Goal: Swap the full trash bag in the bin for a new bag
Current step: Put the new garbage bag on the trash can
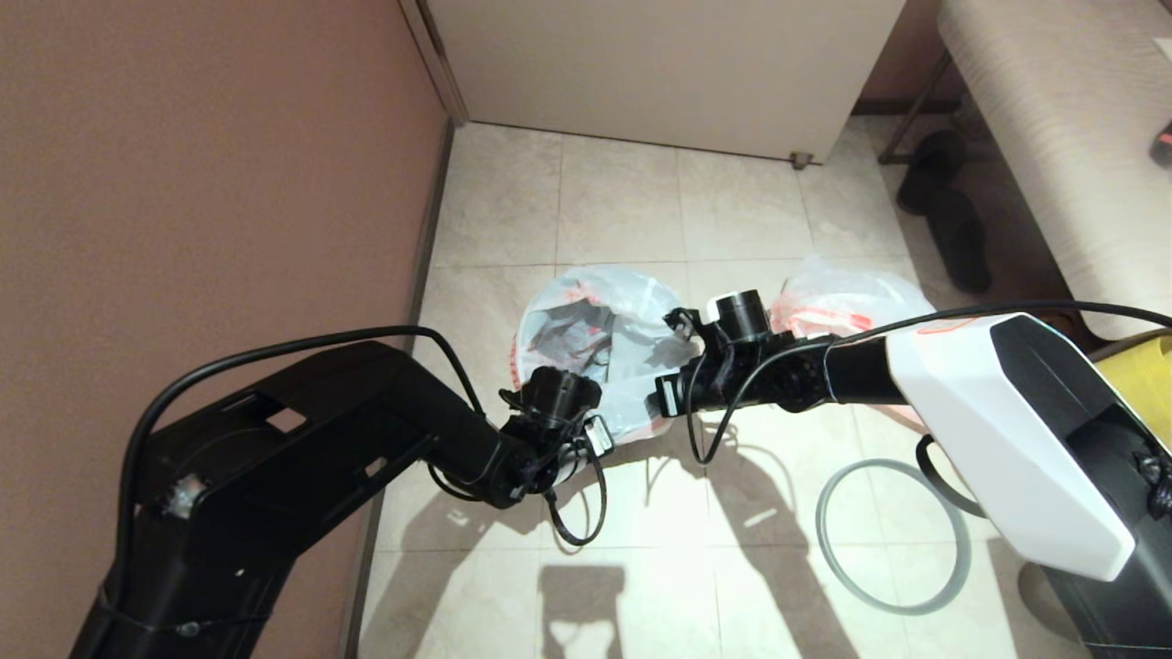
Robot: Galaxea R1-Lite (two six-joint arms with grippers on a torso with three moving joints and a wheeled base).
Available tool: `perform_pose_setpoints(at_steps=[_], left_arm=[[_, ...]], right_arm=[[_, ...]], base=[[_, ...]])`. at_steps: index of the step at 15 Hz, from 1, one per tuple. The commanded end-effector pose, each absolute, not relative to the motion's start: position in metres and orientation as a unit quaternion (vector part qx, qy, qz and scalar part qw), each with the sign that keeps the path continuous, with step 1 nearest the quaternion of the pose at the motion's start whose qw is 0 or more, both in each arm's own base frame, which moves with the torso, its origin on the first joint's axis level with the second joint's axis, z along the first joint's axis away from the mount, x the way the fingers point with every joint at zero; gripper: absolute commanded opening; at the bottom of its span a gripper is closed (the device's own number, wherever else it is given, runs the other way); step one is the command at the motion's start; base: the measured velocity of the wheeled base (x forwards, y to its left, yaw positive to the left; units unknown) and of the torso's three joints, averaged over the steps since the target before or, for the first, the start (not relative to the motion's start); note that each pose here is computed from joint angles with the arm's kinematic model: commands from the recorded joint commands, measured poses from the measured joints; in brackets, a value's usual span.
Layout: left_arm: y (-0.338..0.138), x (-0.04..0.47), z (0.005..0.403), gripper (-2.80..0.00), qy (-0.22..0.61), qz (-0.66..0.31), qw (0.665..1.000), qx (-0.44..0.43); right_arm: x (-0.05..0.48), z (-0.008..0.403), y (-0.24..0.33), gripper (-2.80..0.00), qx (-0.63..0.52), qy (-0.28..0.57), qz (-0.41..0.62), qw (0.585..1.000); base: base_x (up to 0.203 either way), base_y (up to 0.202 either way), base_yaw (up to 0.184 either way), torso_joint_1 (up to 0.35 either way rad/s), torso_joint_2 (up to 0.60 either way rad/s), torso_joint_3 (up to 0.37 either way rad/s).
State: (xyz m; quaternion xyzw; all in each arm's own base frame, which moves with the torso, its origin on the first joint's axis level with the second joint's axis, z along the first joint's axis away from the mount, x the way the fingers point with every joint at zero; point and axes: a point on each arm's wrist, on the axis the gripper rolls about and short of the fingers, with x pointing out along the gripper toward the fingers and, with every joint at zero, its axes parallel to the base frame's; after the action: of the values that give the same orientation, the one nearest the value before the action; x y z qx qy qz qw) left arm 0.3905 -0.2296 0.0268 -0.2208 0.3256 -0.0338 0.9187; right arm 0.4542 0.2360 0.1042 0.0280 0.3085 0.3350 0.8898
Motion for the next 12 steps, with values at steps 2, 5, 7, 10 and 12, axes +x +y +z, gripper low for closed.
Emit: perform_pose_setpoints(at_steps=[2,5,7,10,12], left_arm=[[-0.229,0.391,0.025,-2.80,0.325,-0.032,0.919,-0.223],[-0.229,0.391,0.025,-2.80,0.324,-0.032,0.919,-0.223],[-0.229,0.391,0.025,-2.80,0.324,-0.032,0.919,-0.223],[-0.227,0.393,0.025,-2.80,0.323,-0.030,0.919,-0.225],[-0.227,0.394,0.025,-2.80,0.322,-0.029,0.919,-0.225]], right_arm=[[0.452,0.105,0.238,-2.80,0.028,0.309,0.332,0.891],[0.440,0.126,0.236,-2.80,0.030,0.301,0.334,0.893],[0.436,0.129,0.236,-2.80,0.029,0.303,0.335,0.892],[0.435,0.126,0.234,-2.80,0.029,0.308,0.334,0.891],[0.437,0.124,0.235,-2.80,0.029,0.308,0.333,0.891]], base=[[0.000,0.000,0.000,0.000,0.00,0.000],[0.000,0.000,0.000,0.000,0.00,0.000],[0.000,0.000,0.000,0.000,0.00,0.000],[0.000,0.000,0.000,0.000,0.00,0.000],[0.000,0.000,0.000,0.000,0.00,0.000]])
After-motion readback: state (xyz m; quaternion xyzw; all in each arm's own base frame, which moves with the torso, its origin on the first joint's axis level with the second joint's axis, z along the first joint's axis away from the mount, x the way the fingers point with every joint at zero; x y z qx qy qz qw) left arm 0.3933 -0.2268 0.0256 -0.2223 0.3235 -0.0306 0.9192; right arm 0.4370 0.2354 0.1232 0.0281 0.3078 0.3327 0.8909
